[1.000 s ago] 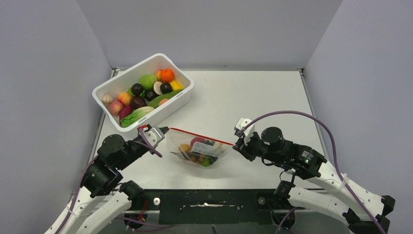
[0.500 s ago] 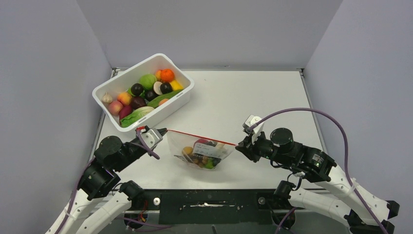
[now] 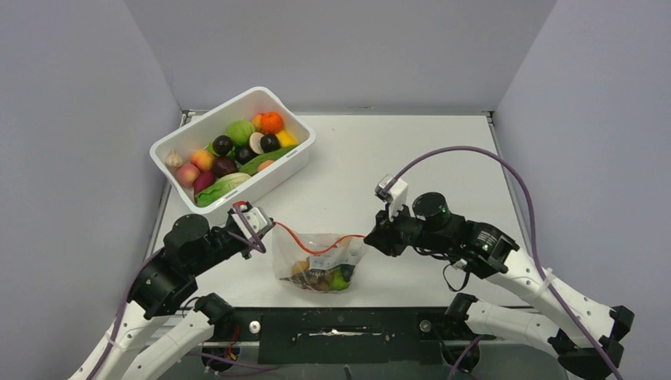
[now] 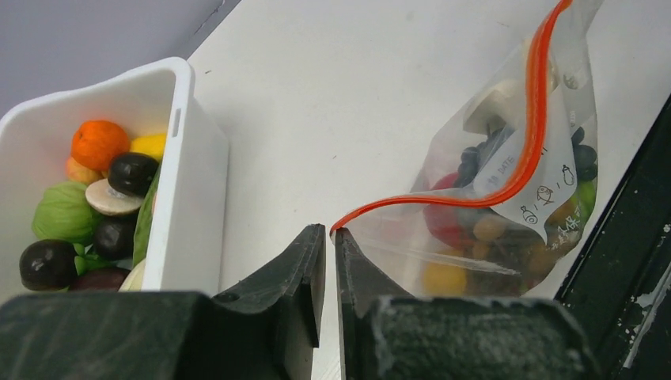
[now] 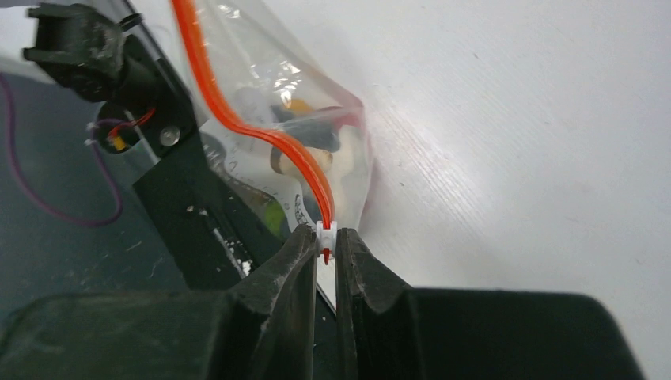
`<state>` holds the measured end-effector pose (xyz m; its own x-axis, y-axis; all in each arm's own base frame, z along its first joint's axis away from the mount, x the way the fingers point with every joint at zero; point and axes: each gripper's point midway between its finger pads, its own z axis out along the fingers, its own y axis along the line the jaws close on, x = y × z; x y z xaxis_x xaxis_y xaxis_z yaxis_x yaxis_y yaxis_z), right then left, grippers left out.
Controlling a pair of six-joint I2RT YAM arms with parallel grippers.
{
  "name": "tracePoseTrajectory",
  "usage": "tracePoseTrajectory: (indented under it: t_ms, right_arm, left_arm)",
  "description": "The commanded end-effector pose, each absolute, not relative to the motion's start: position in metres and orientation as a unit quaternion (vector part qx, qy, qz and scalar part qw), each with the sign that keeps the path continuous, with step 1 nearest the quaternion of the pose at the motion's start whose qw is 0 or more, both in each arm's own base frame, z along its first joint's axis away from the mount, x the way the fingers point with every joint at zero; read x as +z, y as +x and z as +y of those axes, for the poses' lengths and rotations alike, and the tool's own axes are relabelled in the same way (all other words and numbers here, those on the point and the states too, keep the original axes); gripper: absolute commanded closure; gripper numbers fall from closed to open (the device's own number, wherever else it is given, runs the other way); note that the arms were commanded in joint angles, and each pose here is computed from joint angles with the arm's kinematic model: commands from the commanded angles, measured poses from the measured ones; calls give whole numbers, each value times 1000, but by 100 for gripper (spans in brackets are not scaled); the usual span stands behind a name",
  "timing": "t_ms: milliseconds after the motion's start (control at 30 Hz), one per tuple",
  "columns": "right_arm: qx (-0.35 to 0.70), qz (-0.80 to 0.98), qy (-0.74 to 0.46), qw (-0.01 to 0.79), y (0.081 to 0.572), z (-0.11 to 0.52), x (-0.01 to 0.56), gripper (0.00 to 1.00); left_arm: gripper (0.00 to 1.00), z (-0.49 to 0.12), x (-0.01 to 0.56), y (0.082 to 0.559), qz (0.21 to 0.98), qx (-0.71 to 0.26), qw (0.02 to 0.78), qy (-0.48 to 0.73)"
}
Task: Place the food in the zip-top bag and seal the zipper
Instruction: Place the zipper food storage bag at the center of the board.
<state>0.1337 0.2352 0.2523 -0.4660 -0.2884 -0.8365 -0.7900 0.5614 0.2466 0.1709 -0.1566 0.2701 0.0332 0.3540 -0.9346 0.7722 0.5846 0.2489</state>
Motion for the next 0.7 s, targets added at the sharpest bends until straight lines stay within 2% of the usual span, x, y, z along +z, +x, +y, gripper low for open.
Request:
tracePoseTrajectory:
  t_ms: [0,133,200,500,667]
  right_arm:
    - [267,814,-258,446,187,231,268,100]
    - [179,867,-186,426,232,203,236,100]
    - [162,880,-153,419,250,188,224,100]
    - [156,891,-66,422,297,138,195,100]
    - [160,888,-43,429,306,127,196,92]
  left_arm:
    - [85,-152,307,188,661,-168,634,364]
    - [61,-150,317,205,675,-155,645,324]
    - [53,-151,317,210,687,-152,637,314]
    - [37,-152,323,215,699,-181,643,255]
    - [33,-145,317,222,718,-173,639,214]
